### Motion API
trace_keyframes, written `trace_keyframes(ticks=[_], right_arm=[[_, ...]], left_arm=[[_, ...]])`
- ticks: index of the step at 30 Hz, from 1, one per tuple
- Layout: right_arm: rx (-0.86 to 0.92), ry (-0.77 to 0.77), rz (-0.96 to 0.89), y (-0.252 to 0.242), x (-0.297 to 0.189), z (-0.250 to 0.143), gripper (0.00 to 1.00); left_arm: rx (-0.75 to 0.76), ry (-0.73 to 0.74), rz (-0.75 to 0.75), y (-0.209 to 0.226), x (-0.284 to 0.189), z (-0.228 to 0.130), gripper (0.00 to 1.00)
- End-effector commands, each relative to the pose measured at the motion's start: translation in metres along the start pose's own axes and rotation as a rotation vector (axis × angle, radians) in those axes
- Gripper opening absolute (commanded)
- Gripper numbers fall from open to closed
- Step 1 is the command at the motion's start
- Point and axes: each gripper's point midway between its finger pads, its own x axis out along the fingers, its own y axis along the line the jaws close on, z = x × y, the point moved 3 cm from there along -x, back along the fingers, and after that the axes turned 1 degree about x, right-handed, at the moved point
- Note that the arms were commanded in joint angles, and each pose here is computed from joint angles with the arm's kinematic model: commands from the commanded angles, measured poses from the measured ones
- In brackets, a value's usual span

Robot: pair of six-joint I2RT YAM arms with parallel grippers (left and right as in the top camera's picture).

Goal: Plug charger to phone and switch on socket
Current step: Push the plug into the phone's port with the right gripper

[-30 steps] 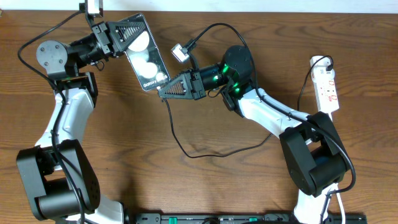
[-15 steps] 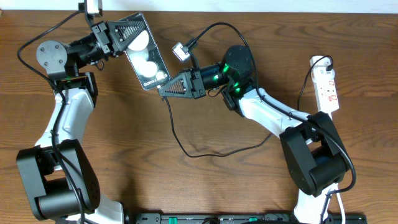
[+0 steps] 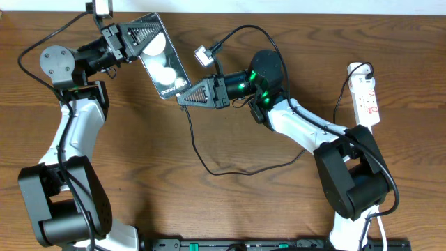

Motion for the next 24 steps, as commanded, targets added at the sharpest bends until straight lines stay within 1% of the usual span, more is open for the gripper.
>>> trace_keyframes(ticks=[1, 20, 21, 24], right_arm=[[-0.027, -0.233, -0.088, -0.0093, -0.0166, 0.0397, 0.01], [-0.028, -0.227, -0.088, -0.0095, -0.0201, 0.0395, 0.01], [-0.028, -0.225, -0.088, -0.0095, -0.0201, 0.0393, 0.03], [-0.028, -0.211, -0.083, -0.0088, -0.0196, 0.0374, 0.14]], left_arm=[[-0.014, 0.149, -0.023, -0.0085, 0.0096, -0.0219, 0.08], [-0.015, 0.17, -0.032, -0.0099, 0.0147, -0.0267, 0.08], [-0.014, 0.17, -0.032, -0.0099, 0.0147, -0.0267, 0.07], [-0.014, 0.168, -0.031, -0.0098, 0.014, -0.0262, 0.07]])
